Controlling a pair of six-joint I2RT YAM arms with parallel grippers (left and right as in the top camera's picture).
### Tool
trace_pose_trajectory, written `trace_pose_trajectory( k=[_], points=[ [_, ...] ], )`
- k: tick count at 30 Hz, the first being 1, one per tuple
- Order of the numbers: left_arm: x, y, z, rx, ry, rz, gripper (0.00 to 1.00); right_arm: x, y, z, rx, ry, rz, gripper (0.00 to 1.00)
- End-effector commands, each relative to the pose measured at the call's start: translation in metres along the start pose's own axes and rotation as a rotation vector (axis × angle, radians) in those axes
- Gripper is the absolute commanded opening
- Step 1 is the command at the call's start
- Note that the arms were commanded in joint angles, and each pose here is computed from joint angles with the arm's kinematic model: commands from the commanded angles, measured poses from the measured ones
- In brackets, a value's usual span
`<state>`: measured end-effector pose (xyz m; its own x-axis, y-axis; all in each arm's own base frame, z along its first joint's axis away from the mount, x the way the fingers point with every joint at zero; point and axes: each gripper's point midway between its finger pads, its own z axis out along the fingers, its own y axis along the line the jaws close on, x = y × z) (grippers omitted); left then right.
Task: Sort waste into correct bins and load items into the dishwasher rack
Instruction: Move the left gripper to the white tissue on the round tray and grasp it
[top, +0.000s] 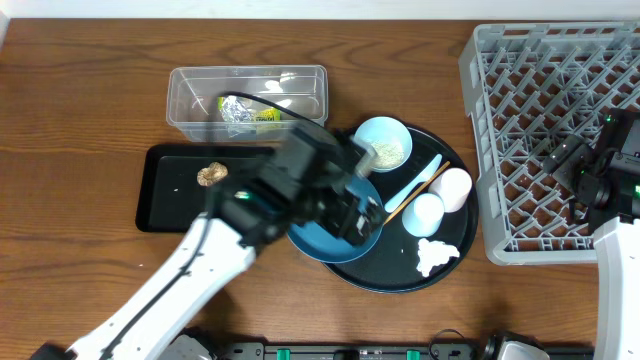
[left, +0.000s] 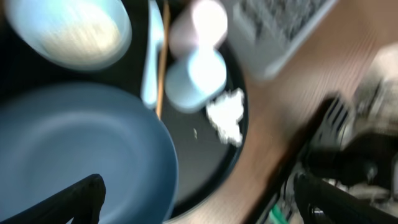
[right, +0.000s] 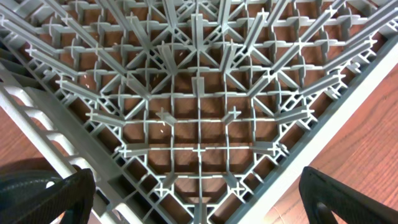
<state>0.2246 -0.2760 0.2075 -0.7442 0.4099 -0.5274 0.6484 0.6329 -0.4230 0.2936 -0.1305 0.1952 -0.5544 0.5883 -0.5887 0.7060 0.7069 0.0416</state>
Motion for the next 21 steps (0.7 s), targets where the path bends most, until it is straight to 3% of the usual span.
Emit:
trace_pose_trajectory(
  k=[1,7,12,21],
  points=[
    [0.021,0.001,0.029,-0.088,0.106,0.066,0.98,-0.006,-0.001,-0.003,0.001,-0.015,0.002,0.99],
    [0.047,-0.022,0.083,-0.069,0.225,0.146,0.98,-0.006,-0.001,-0.003,0.001,-0.015,0.002,0.99],
    [0.060,-0.022,0.120,-0.056,0.284,0.083,0.98,-0.006,-0.001,-0.003,0.000,-0.015,0.002,0.99],
    [0.062,-0.048,0.159,0.028,0.266,0.061,0.98,-0.006,-0.001,-0.003,0.001,-0.015,0.002,0.99]
  ],
)
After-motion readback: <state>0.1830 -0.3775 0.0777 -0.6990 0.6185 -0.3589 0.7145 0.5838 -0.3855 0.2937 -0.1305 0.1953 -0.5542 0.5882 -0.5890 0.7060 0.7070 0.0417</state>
